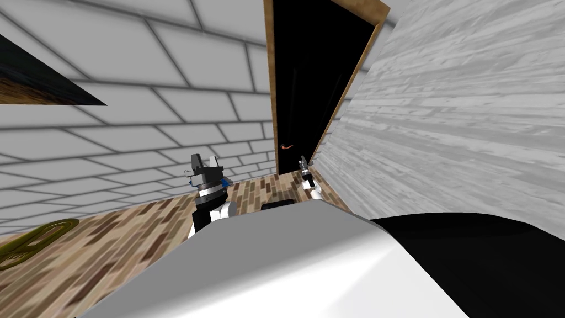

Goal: Pull the door open

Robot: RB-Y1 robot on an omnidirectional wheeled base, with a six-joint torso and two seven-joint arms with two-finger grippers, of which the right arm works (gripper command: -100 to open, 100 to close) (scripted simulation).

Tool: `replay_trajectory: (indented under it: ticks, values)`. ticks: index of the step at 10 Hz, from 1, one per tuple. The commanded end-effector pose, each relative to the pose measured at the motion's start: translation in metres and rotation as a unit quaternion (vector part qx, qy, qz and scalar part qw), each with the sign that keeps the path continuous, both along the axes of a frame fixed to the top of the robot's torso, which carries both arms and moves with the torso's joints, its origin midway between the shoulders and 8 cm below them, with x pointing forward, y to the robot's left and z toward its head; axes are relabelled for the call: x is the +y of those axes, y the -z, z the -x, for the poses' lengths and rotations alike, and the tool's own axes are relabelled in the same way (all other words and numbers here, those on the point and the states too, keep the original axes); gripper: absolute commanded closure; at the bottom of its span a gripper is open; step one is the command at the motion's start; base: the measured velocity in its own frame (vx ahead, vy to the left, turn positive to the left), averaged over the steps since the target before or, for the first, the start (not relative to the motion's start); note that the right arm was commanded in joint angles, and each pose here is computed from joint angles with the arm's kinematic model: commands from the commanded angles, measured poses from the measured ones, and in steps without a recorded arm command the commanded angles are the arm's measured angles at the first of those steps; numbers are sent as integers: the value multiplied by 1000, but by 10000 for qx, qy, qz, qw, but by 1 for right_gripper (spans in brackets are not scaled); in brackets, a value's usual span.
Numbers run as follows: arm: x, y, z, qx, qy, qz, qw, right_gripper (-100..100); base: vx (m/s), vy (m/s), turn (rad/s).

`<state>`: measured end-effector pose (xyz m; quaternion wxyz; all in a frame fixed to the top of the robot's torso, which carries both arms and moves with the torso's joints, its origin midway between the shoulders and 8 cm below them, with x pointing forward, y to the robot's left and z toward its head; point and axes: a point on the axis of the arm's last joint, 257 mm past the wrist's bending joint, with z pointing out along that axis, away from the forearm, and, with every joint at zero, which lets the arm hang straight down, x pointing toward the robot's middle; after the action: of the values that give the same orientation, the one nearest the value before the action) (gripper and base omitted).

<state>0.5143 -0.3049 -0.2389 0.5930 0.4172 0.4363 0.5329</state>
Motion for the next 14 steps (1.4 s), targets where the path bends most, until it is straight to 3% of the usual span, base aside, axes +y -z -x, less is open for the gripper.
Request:
replay_trajectory:
  ticks: [1,14]
  values:
    - [-2,11,-1,103,3,10,9999,-100,58,15,50]
    - [-15,73,-23,808,27,70,9967,-100,84,-3,63]
